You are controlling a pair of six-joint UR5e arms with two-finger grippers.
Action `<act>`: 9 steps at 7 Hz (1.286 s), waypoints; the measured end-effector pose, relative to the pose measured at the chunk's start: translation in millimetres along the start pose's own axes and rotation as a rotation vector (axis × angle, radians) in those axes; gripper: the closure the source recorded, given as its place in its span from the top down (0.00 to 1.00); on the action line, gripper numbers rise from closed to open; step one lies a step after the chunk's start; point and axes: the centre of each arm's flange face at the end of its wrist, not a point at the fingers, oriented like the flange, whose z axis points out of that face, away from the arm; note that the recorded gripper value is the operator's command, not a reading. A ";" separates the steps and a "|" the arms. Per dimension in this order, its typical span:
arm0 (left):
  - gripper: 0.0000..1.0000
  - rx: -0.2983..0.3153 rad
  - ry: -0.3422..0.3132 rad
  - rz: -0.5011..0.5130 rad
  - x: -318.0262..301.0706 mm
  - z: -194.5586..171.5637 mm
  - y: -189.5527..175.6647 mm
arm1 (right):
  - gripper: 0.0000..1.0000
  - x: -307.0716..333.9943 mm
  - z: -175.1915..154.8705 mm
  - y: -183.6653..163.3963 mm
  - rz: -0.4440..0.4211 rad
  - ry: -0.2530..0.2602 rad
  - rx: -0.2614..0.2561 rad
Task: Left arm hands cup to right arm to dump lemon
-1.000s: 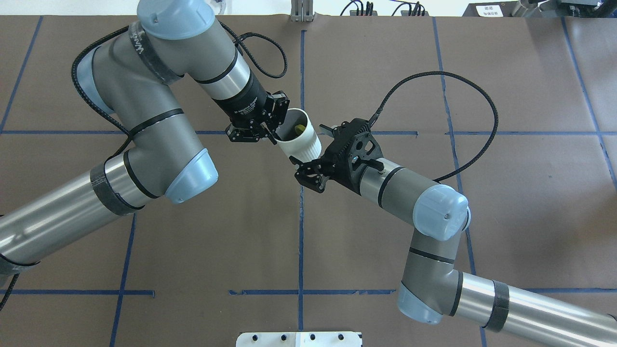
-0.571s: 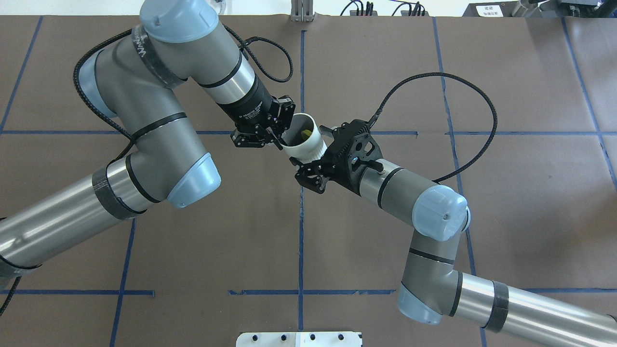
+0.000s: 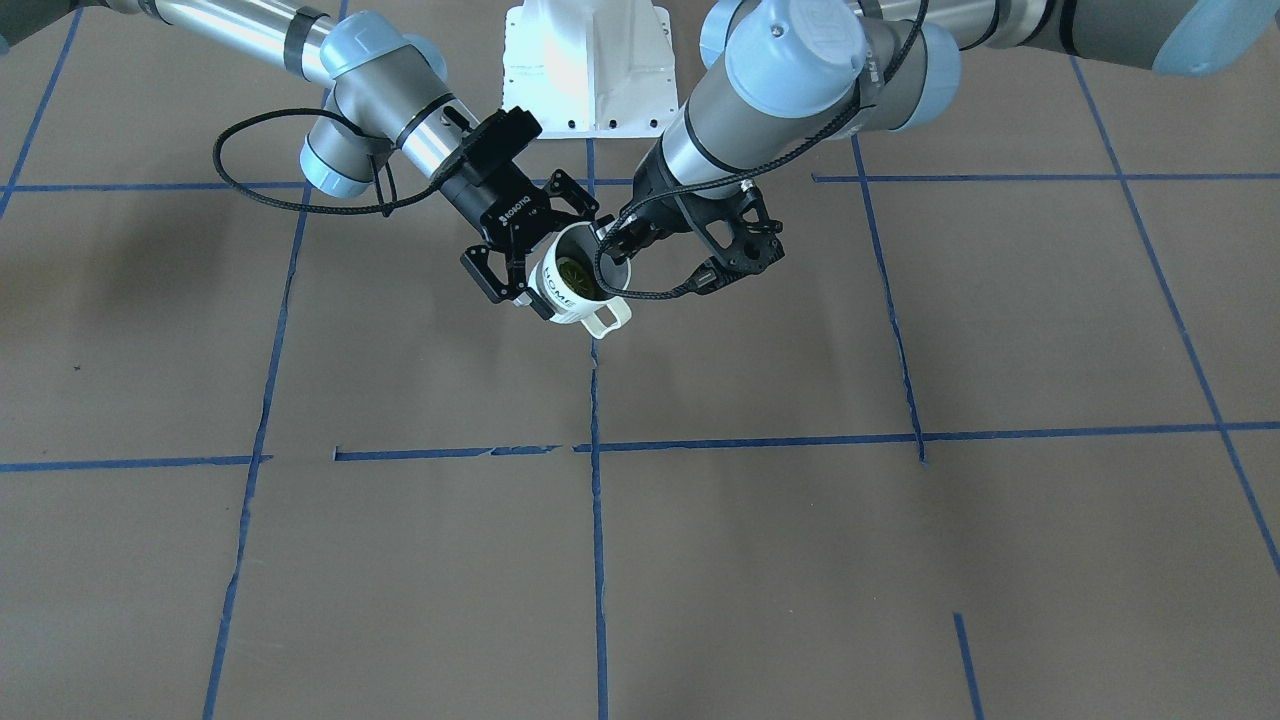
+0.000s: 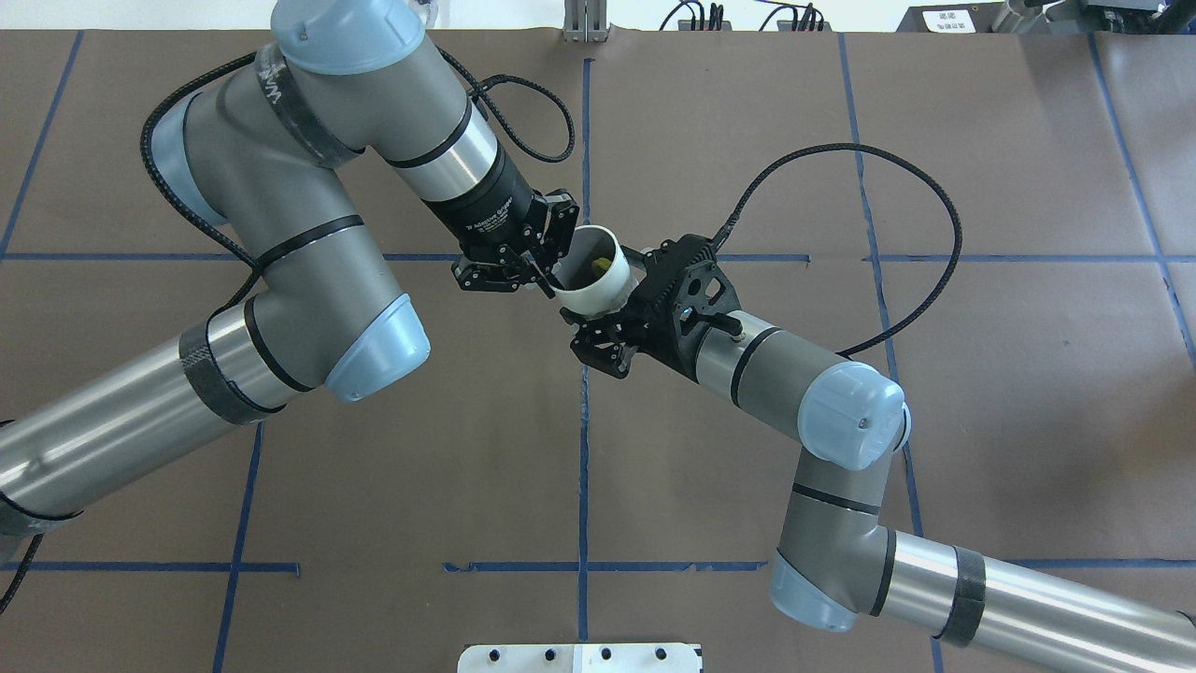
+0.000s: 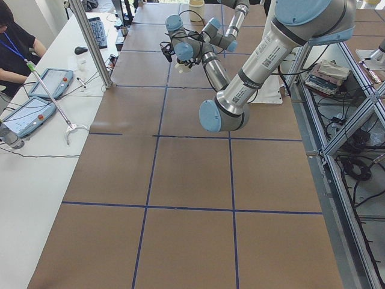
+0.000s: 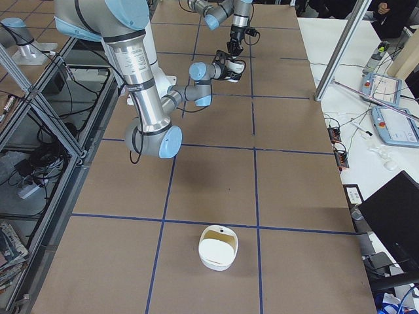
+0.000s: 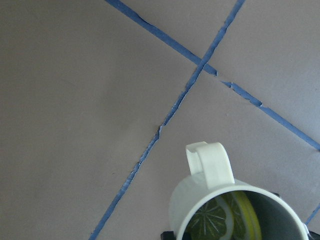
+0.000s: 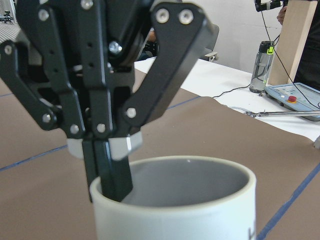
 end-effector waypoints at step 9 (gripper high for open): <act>1.00 0.173 -0.176 0.372 -112.0 18.9 -131.6 | 0.13 29.8 -1.4 -1.5 0.042 0.047 -0.005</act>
